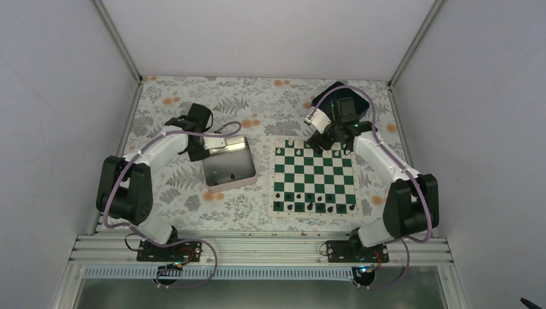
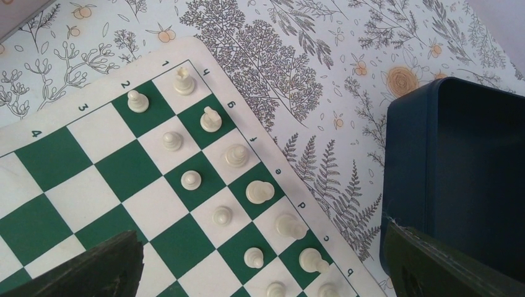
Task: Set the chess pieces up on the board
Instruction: Adjust the storage box at the center of the board.
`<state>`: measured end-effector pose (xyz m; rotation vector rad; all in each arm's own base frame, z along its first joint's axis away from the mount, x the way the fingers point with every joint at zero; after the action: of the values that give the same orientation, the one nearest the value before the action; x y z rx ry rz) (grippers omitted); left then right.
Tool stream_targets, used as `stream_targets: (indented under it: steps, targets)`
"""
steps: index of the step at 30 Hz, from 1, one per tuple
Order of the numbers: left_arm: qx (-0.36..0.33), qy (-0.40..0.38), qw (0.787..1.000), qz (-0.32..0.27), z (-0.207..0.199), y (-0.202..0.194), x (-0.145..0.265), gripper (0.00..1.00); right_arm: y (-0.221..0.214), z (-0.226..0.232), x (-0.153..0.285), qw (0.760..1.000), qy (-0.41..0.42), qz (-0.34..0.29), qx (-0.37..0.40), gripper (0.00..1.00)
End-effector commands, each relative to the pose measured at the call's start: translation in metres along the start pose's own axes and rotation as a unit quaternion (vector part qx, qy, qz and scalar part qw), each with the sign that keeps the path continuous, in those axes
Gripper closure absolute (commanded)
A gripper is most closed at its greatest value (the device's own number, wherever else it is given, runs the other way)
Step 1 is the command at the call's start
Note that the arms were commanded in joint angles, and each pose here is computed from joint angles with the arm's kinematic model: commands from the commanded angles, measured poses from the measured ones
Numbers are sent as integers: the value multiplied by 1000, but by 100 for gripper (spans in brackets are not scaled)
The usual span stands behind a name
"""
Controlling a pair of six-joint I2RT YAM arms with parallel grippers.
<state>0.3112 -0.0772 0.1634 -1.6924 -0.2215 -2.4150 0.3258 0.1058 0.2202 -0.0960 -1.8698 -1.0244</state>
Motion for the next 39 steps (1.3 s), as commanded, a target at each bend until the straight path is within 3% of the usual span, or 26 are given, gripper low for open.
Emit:
stream_targets:
  steps: [1, 5, 9, 12, 24, 39]
  targets:
    - [0, -14, 999, 28, -14, -14, 14, 98, 2, 4, 3, 1000, 1, -6, 2, 0]
    - [9, 3, 1000, 23, -16, -18, 22, 98, 3, 5, 6, 1000, 0, -10, 4, 0]
    - [16, 37, 997, -63, 2, -2, 61, 98, 4, 6, 8, 1000, 1, -13, 5, 0]
    - [12, 14, 997, -80, 5, 13, 67, 98, 4, 6, 7, 1000, 2, -11, 6, 0]
    - [-25, -29, 999, -35, -2, 36, 14, 98, 3, 7, 6, 1000, 0, -7, 7, 0]
    - [-17, -3, 1000, 24, 0, 0, -31, 98, 3, 8, 5, 1000, 0, -6, 7, 0]
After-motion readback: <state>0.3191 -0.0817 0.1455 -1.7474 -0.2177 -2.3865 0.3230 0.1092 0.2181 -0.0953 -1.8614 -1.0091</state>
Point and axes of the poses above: each gripper's point midway between its finger pads, its own x axis back along the fingers, its own z axis along the line the jaws close on, y = z × x, the point moved 9 cm from there along x, back along the fingers, and after that the axes turned 7 degrees about -x, right-handed, at the moved point
